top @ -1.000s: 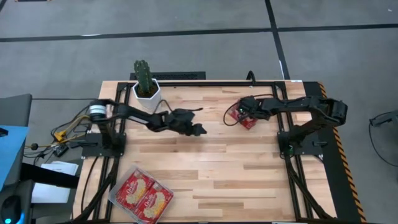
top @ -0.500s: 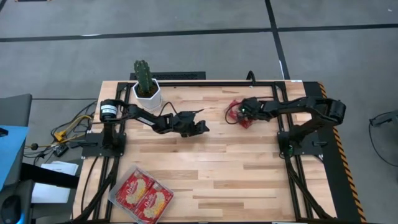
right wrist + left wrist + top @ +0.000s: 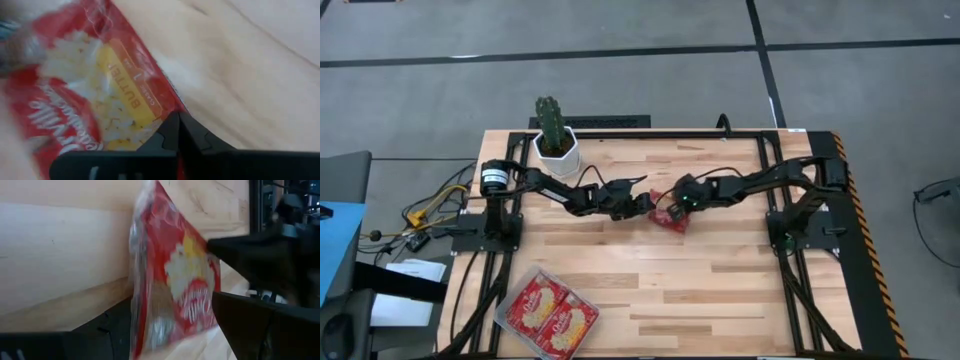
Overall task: Sort popcorn bags into baskets
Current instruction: Put the red popcorn bag into the transparent bin
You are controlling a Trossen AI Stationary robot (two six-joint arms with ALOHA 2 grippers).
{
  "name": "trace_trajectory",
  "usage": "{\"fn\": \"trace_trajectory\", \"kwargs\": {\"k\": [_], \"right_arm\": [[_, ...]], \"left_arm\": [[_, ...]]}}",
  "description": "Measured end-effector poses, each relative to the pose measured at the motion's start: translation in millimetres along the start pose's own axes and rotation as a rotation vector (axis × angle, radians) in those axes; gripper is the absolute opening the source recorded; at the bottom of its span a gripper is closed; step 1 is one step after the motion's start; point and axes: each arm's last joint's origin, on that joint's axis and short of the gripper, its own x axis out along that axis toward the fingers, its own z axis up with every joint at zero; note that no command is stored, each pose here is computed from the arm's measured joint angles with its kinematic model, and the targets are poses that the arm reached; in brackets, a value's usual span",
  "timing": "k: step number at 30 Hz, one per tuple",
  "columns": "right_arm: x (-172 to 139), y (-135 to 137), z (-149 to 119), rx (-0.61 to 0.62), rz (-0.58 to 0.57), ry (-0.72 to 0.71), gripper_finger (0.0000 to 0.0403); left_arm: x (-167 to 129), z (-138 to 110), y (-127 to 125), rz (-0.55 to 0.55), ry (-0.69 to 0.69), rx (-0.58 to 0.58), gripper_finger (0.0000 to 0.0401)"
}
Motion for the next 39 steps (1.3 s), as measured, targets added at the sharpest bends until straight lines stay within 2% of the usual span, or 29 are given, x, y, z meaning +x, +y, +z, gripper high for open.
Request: {"fn": "trace_trajectory", "kwargs": {"k": [3,5,11,15,21,26,32,37,39], "right_arm": [[-8.8,19.6,14.4,-0.059,0.056,-0.058,0.0014],[-13.4,25.0,20.1,-0.087,0.051,-0.069,0.0014],[-24.1,30.7,32.1,-0.106,0.039,-0.122,0.0027],[-34.5,31.1,34.8,-0.101,0.054,-0.122,0.0025],[-38.6,21.2,-6.1,-0.120,-0.093,0.117,0.0012],[-32.2,15.5,-40.5,-0.068,-0.142,0.154,0.0024],[-24.7,20.4,-53.3,-0.037,-0.082,0.120,0.0020],[-14.9,38.5,-55.9,-0.047,0.051,0.084,0.0013],[-10.8,43.9,-55.7,-0.050,0.071,0.076,0.0017]], "left_arm": [[0.1,0.1,0.4,0.004,-0.006,0.001,0.0232],[0.1,0.3,0.9,0.010,-0.014,0.002,0.0232],[0.2,-0.9,0.8,-0.001,0.031,0.053,0.0230],[-0.2,-4.4,1.2,0.006,0.049,0.090,0.0213],[-0.3,-6.3,1.5,0.013,0.045,0.098,0.0188],[-0.4,-6.3,1.0,0.009,0.043,0.100,0.0185],[-0.4,-6.2,0.9,0.007,0.043,0.099,0.0185],[-0.4,-6.1,0.7,0.003,0.042,0.095,0.0185],[-0.4,-6.2,0.6,0.002,0.046,0.094,0.0185]]}}
